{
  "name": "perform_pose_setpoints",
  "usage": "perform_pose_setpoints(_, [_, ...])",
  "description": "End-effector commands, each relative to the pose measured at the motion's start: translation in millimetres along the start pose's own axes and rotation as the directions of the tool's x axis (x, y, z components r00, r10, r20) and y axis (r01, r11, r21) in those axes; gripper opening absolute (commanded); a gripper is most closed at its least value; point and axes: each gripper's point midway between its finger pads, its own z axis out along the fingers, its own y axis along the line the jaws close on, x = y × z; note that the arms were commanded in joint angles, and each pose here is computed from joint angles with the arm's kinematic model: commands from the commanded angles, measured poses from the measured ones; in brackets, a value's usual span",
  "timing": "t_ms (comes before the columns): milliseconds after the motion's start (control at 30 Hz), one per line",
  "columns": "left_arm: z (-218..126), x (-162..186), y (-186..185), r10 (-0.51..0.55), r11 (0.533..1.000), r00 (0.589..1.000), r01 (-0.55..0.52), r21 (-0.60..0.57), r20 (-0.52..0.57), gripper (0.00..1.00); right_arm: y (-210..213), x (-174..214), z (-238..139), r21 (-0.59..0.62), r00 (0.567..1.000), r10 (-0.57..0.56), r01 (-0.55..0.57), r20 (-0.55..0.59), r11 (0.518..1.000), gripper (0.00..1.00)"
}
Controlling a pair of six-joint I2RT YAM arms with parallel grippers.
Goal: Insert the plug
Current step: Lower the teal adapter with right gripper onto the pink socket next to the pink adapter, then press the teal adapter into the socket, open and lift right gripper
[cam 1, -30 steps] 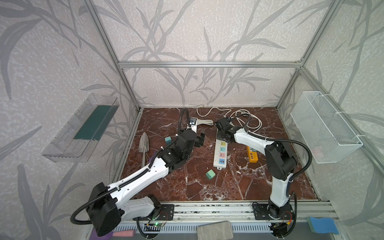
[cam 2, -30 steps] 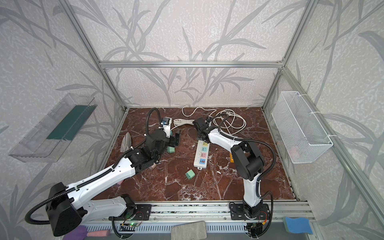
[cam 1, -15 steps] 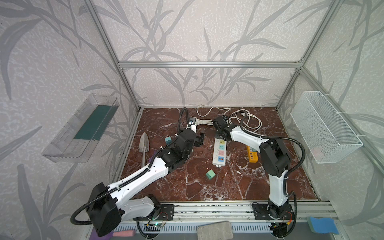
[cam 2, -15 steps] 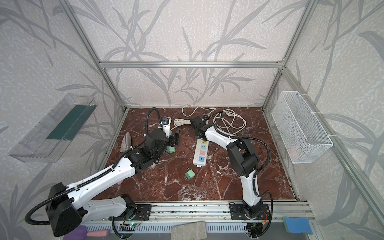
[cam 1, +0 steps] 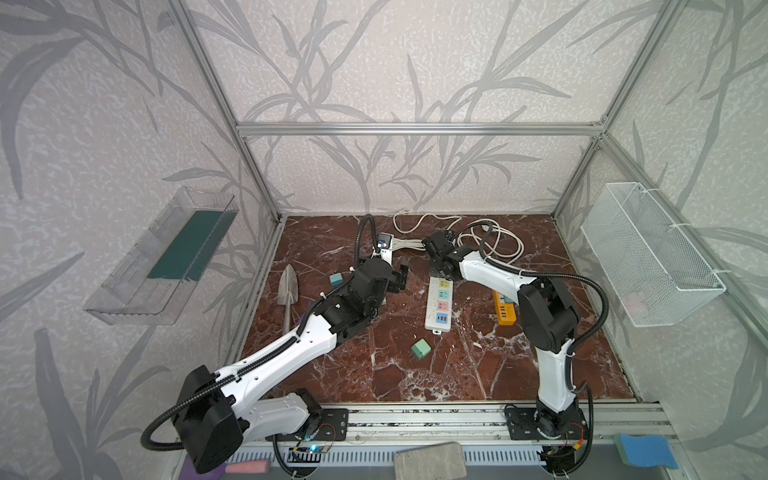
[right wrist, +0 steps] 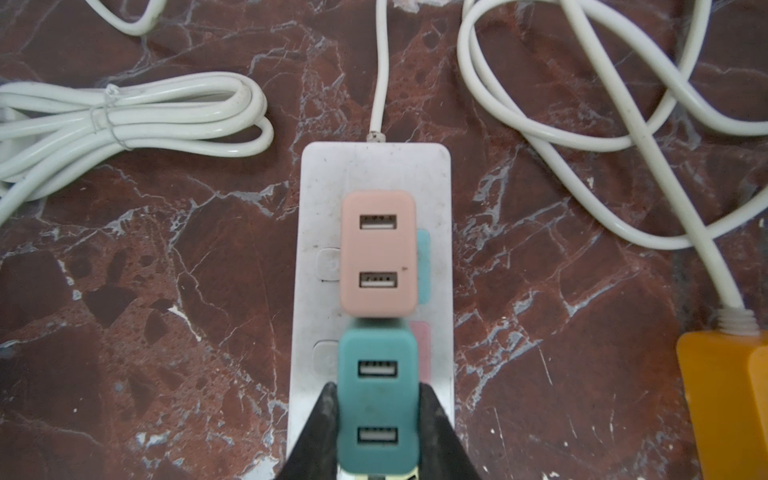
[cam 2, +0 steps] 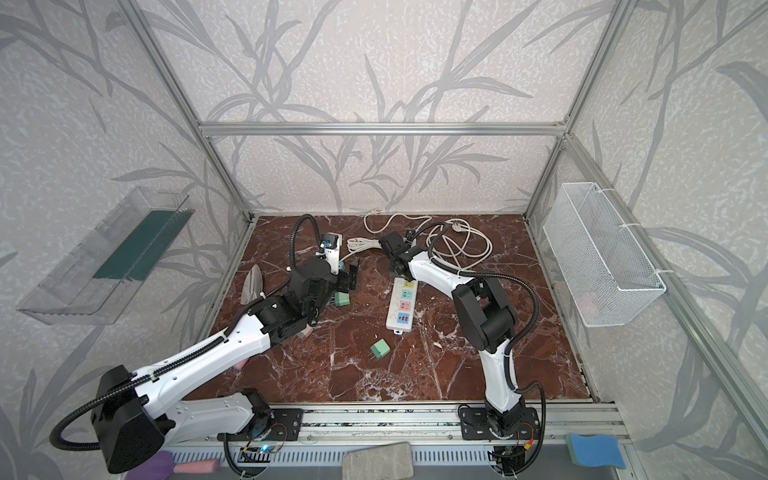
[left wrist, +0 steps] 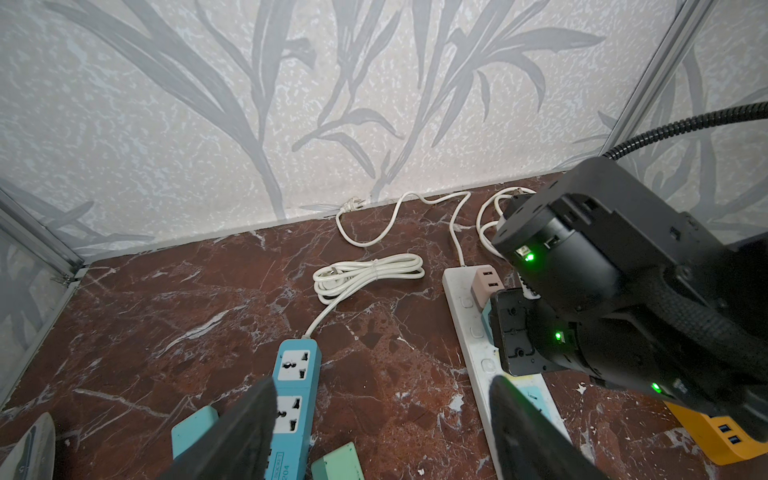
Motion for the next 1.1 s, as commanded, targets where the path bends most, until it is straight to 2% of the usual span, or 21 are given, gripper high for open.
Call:
perform_pose_setpoints(0, [-0.6, 0.1, 3.0, -0.019, 1.0, 1.0, 0.019, -0.007, 0.008, 0.8, -32.8, 76.3, 20.0, 0.063, 0.967, -0.083, 0.102, -0.243, 0.993, 0.0])
perform_pose_setpoints(233, [2.3, 3.4, 3.2, -0.018, 1.0, 1.0, 0.018, -0.009, -0.001, 0.8, -49.1, 87.3, 7.0, 0.02, 0.958, -0.17, 0.179, -0.231, 0.984, 0.0])
perform_pose_setpoints(467, [5.0, 6.8, 1.5, -0.01, 1.0, 1.0, 0.009, -0.008, -0.012, 0.8, -38.6, 89.7, 2.6, -0.075, 0.945, -0.228, 0.216, -0.235, 0.973, 0.0])
perform_pose_setpoints(500, [5.4, 7.2, 2.0, -0.01, 1.0, 1.0, 0.01, -0.01, -0.012, 0.8, -37.0, 88.3, 1.7, -0.082, 0.945, -0.229, 0.215, -0.235, 0.973, 0.03])
perform_pose_setpoints(600, [5.5, 7.4, 1.8, -0.005, 1.0, 1.0, 0.005, -0.01, -0.013, 0.8, -30.9, 78.6, -1.3, -0.091, 0.949, -0.222, 0.207, -0.222, 0.974, 0.19])
perform_pose_setpoints(800, [4.0, 5.0, 4.4, 0.002, 1.0, 1.0, -0.002, -0.022, -0.003, 0.8, -14.2, 60.2, -9.4, -0.137, 0.961, -0.198, 0.173, -0.193, 0.975, 0.34])
perform_pose_setpoints(933, [2.8, 3.1, 6.1, 0.005, 1.0, 1.0, -0.005, -0.028, 0.002, 0.8, -9.5, 49.7, -19.2, -0.144, 0.967, -0.178, 0.153, -0.18, 0.978, 0.51])
perform_pose_setpoints(1067, [2.3, 2.1, 7.4, 0.004, 0.999, 1.0, -0.004, -0.032, 0.006, 0.8, -8.6, 35.6, -36.4, -0.151, 0.976, -0.161, 0.139, -0.148, 0.979, 0.54])
